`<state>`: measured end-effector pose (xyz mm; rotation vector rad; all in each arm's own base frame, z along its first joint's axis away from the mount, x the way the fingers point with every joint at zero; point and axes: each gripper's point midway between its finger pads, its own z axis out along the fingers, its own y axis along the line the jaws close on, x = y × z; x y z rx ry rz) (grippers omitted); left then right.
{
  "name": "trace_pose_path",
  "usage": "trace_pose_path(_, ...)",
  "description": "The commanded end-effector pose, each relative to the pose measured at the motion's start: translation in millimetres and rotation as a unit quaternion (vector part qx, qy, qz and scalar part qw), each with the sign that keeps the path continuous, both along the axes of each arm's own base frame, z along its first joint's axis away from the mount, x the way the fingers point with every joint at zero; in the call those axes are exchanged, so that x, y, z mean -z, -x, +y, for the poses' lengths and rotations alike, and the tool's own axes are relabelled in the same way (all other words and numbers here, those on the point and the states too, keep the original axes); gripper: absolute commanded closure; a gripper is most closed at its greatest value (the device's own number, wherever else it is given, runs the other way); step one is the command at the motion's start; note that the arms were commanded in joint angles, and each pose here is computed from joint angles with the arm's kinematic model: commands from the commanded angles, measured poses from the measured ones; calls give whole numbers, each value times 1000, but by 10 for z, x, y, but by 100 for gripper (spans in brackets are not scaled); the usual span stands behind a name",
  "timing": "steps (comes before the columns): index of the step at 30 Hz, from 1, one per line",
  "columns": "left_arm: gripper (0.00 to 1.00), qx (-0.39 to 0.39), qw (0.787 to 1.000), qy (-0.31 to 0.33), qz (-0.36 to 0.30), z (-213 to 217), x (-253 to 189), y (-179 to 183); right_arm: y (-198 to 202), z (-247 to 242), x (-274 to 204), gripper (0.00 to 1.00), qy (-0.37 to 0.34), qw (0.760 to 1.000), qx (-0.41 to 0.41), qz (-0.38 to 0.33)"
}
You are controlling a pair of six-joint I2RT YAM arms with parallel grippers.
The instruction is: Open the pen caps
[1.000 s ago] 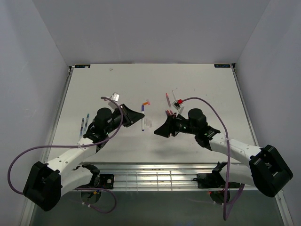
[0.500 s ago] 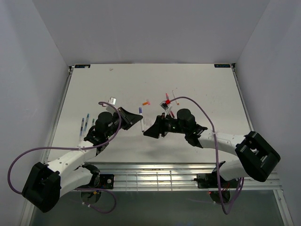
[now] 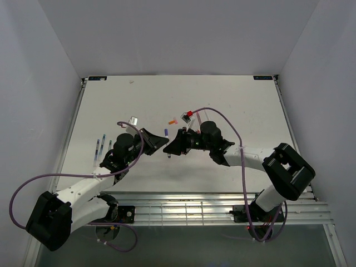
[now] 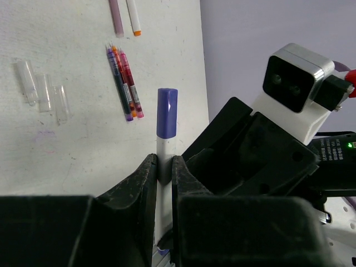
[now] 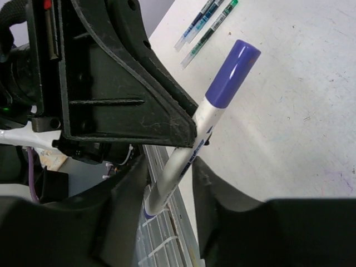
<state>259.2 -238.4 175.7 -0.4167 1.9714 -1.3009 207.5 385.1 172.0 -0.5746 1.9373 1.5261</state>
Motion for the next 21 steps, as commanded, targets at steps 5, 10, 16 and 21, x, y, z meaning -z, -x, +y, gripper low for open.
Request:
trace_pose_path(5,94,7,1000,5,-17,-26,-66,7,3,114,-94,84,-26,999,-21,-9)
trace_pose_path(10,74,2,1000,-7,-27,-15,-63,-33,48,95,-44,92,-22,999,-28,2)
trace_pose_path(16,65,-7,999,-19,-41,-3,-100,-108,158,22,28,92,-19,999,-35,17)
trace_pose_path(21,65,-12,999,-23,-47,-5,-134,-152,238,-38,75,92,-19,999,-40,26)
